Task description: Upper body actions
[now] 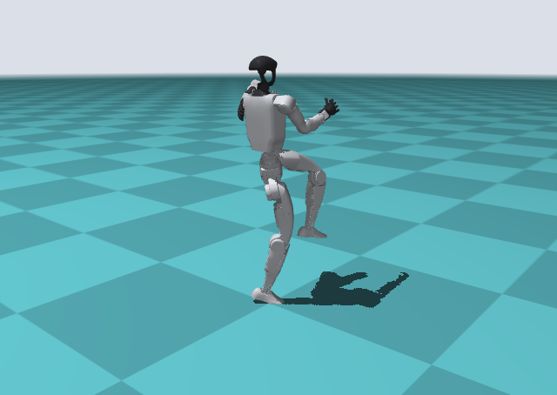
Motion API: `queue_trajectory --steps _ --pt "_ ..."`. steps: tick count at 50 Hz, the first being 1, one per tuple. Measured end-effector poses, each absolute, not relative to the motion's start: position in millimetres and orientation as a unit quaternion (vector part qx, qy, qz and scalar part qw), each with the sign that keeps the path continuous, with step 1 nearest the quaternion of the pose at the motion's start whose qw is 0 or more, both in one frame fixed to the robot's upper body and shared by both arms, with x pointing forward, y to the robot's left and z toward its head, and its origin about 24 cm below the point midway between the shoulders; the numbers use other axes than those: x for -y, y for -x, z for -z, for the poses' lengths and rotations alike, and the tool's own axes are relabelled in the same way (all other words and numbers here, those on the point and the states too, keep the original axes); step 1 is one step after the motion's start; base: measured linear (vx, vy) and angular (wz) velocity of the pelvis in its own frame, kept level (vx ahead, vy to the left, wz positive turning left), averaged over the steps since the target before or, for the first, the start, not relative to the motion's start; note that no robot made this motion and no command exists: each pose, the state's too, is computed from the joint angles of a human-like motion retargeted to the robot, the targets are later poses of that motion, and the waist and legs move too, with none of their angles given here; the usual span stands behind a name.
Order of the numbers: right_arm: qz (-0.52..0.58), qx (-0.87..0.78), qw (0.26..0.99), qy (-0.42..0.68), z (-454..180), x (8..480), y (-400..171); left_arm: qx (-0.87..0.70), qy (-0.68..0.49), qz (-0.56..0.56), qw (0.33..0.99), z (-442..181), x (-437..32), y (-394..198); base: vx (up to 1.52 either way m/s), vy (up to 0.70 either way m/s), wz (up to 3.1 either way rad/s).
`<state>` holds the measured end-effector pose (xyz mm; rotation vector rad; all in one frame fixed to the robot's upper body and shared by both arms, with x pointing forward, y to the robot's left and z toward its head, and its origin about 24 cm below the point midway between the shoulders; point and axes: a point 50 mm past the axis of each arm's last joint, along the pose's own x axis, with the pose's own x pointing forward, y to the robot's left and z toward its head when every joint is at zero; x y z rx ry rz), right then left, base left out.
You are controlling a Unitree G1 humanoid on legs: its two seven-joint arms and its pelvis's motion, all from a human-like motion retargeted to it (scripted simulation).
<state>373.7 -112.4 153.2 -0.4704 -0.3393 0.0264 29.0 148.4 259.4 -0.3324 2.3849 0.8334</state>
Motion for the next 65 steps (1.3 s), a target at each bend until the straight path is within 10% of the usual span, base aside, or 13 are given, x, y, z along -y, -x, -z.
queue_trajectory --steps 12,26,35,45,48,57,65 --pt "-0.051 0.059 0.976 0.201 -68 91 -356 -0.800 0.182 -0.279 0.499 -257 -145 -41 0.10 0.10 1.06" --pt "-0.114 -0.322 0.914 0.221 125 122 -198 -0.697 0.037 -0.156 0.699 -275 -154 -29 0.27 0.00 0.74" --pt "-0.095 -0.736 0.642 0.195 175 193 52 -0.511 0.037 -0.085 0.855 -281 -163 -15 0.21 0.16 0.11" --pt "-0.137 -0.977 0.158 0.036 11 217 319 -0.249 0.015 -0.015 0.968 -281 -176 -3 0.03 0.03 1.23" --pt "-0.095 -0.989 0.114 0.030 -14 224 335 -0.252 0.038 -0.022 0.967 -279 -176 -1 0.00 -0.07 -0.08" --pt "-0.010 -0.944 0.328 0.032 81 230 250 -0.271 0.076 -0.083 0.956 -277 -177 3 0.10 -0.01 -0.76" --pt "-0.093 -0.678 0.715 0.147 179 200 -23 -0.408 0.162 -0.105 0.893 -280 -160 -4 -0.15 0.06 -1.15"
